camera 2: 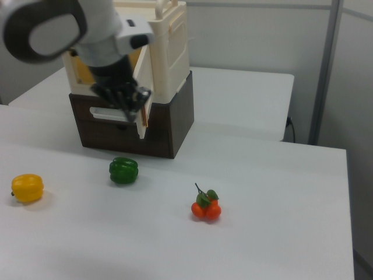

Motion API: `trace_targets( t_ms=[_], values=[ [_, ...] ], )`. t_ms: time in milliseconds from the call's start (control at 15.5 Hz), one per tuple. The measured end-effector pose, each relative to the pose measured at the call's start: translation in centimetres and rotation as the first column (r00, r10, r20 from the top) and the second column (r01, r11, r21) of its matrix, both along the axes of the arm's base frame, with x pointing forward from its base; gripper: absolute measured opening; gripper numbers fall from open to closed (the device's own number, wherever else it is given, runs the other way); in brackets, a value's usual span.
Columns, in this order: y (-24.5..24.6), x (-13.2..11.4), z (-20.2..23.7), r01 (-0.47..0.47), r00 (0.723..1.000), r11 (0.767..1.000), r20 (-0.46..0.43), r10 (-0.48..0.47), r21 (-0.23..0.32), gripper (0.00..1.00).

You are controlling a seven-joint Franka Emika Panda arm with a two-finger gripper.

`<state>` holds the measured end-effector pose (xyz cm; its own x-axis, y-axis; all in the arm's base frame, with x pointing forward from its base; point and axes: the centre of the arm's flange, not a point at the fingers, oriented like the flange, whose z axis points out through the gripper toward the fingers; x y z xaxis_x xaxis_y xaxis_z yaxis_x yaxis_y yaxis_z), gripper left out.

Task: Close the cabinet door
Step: 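Push the gripper against the outer face of the open door, then sweep the gripper along the door's swing, pushing it shut against the cabinet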

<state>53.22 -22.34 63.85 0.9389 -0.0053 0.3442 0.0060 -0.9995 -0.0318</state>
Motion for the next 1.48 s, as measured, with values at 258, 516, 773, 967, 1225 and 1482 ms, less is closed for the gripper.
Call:
trace_targets(
  t_ms=[258,516,773,967,1225,1482],
  values=[
    [-3.4,2.4,-1.3,0.103,0.978,0.994,0.180,-0.106,0.026,0.01],
    [-3.9,3.9,-2.4,0.140,0.956,0.986,0.248,-0.157,0.087,0.01],
    [-2.3,4.8,-2.8,0.120,0.955,0.983,0.256,-0.152,0.138,0.01],
    [-0.2,5.8,-3.1,0.087,0.959,0.985,0.254,-0.123,0.150,0.01],
    [2.7,6.9,-3.4,0.039,0.965,0.987,0.249,-0.077,0.155,0.01],
    [7.6,8.6,-4.2,-0.042,0.971,0.985,0.239,0.001,0.166,0.01]
  ],
)
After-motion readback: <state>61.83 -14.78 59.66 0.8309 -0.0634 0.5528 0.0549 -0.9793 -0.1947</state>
